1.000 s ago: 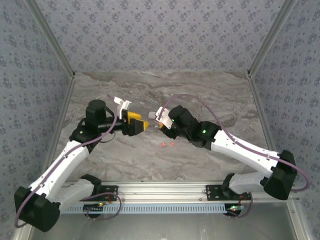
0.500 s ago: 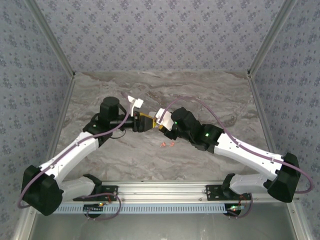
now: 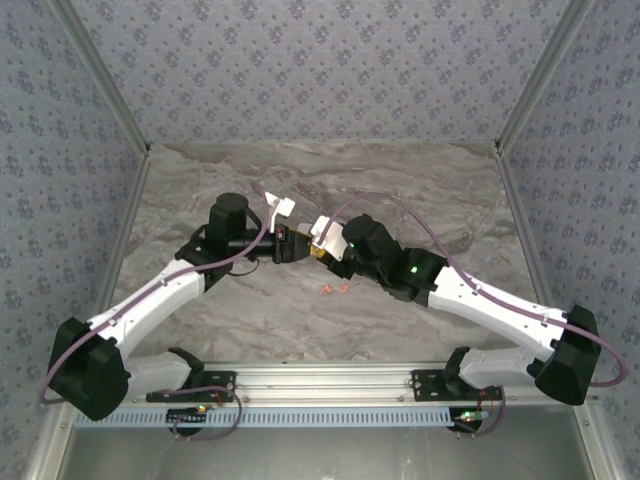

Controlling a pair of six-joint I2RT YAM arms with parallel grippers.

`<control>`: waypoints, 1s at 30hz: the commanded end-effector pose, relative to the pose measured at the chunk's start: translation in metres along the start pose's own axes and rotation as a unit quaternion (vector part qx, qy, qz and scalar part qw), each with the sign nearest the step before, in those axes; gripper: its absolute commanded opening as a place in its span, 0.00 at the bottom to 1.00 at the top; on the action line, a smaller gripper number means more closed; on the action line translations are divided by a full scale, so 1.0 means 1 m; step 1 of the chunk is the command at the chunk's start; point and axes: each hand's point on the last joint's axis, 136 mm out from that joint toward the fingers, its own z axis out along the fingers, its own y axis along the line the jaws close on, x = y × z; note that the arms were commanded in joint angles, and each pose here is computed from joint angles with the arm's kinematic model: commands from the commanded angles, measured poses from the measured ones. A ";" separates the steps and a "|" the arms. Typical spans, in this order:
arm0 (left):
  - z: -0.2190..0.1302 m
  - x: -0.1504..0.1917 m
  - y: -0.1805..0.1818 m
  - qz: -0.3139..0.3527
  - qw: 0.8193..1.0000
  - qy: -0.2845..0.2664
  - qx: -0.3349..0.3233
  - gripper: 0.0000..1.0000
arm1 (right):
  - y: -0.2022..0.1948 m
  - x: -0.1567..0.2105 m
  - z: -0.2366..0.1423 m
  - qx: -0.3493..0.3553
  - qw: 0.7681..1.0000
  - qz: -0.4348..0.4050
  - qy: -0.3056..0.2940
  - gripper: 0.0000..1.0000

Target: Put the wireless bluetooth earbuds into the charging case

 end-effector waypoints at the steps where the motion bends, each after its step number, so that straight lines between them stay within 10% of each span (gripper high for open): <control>1: 0.000 -0.019 -0.016 0.032 0.999 -0.021 0.017 0.41 | 0.000 -0.008 0.000 0.002 1.000 0.000 -0.012 0.41; 8: 0.001 -0.019 -0.015 0.036 0.999 -0.022 0.017 0.26 | 0.003 -0.011 -0.002 -0.014 1.000 0.009 -0.013 0.46; 18: -0.010 -0.033 -0.024 0.102 0.991 -0.088 0.019 0.17 | -0.007 -0.013 -0.033 -0.108 0.984 0.131 -0.061 0.88; 30: -0.031 -0.036 -0.060 0.241 0.950 -0.194 0.041 0.10 | -0.036 -0.042 -0.061 -0.203 0.913 0.290 -0.204 0.88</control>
